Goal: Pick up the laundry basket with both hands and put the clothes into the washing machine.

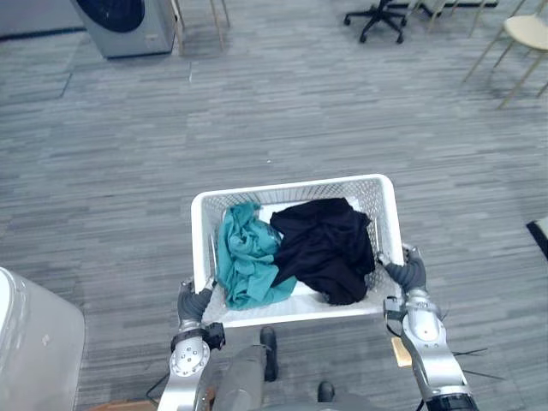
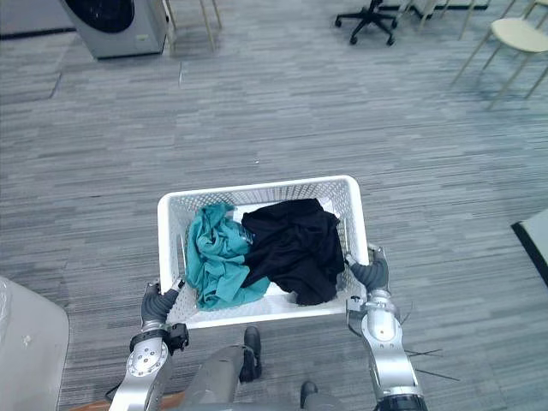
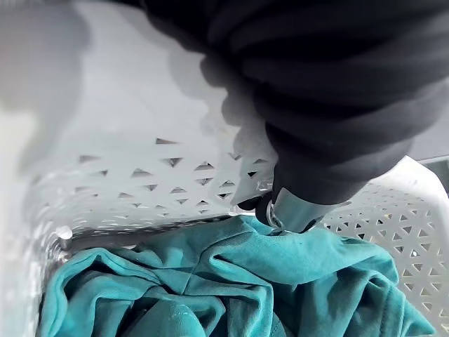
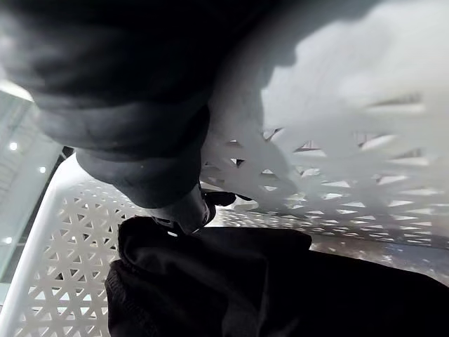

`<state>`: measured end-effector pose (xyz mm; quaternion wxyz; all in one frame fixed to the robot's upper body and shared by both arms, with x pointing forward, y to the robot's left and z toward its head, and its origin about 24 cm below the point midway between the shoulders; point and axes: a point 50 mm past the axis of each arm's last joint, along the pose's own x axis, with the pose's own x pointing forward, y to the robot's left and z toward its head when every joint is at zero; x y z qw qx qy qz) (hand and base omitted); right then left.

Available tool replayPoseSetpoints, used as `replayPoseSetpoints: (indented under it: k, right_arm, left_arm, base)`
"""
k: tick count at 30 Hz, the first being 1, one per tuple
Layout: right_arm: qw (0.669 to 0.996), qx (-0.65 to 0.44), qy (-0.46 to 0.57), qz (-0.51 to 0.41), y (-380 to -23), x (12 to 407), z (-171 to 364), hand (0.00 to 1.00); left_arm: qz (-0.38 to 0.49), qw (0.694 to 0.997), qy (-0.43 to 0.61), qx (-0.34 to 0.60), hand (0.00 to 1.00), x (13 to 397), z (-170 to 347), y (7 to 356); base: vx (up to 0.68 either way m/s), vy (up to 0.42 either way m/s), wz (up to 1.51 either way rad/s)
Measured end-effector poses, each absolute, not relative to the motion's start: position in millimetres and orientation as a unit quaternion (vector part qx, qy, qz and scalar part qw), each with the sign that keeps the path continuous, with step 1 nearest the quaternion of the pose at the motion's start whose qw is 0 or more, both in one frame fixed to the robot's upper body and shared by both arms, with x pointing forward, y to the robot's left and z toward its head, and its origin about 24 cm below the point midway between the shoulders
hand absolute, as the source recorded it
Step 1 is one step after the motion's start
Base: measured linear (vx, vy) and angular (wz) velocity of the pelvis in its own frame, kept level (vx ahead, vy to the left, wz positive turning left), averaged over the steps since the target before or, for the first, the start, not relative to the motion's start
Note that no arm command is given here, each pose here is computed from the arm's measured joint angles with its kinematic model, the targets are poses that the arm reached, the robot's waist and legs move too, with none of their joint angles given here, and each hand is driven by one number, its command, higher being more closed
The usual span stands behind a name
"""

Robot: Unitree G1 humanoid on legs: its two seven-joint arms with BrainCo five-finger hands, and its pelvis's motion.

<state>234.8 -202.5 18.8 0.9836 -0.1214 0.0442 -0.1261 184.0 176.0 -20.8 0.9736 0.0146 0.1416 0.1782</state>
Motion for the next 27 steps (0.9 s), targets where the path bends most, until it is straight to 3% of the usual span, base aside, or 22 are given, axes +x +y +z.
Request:
replayPoseSetpoints:
  k: [7, 14, 21, 27]
  right_arm:
    - [0.985, -0.098, 0.086, -0.116, -192.3, 227.6, -1.8, 1.0]
    - [0.98, -0.105, 0.092, -0.141, -207.6, 219.3, -0.7, 1.0]
    - [0.979, -0.112, 0.09, -0.145, -210.4, 213.0, 3.0, 1.0]
    - [0.981, -0.117, 0.062, -0.144, -212.7, 223.6, 15.3, 1.0]
  left_arm:
    - [0.169, 0.97, 0.162, 0.065, 1.0, 178.3, -24.9, 189.9]
    - [0.137, 0.974, 0.167, 0.07, 1.0, 191.7, -29.7, 177.9]
    - [0.147, 0.972, 0.179, 0.049, 1.0, 185.8, -35.3, 171.0]
    - [0.147, 0.977, 0.15, 0.038, 1.0, 188.5, -24.2, 170.3]
  base:
    - [0.74, 0.169, 0.55]
    - [0.7, -0.097, 0.63]
    - [0.9, -0.161, -0.05]
    - [0.84, 0.144, -0.42]
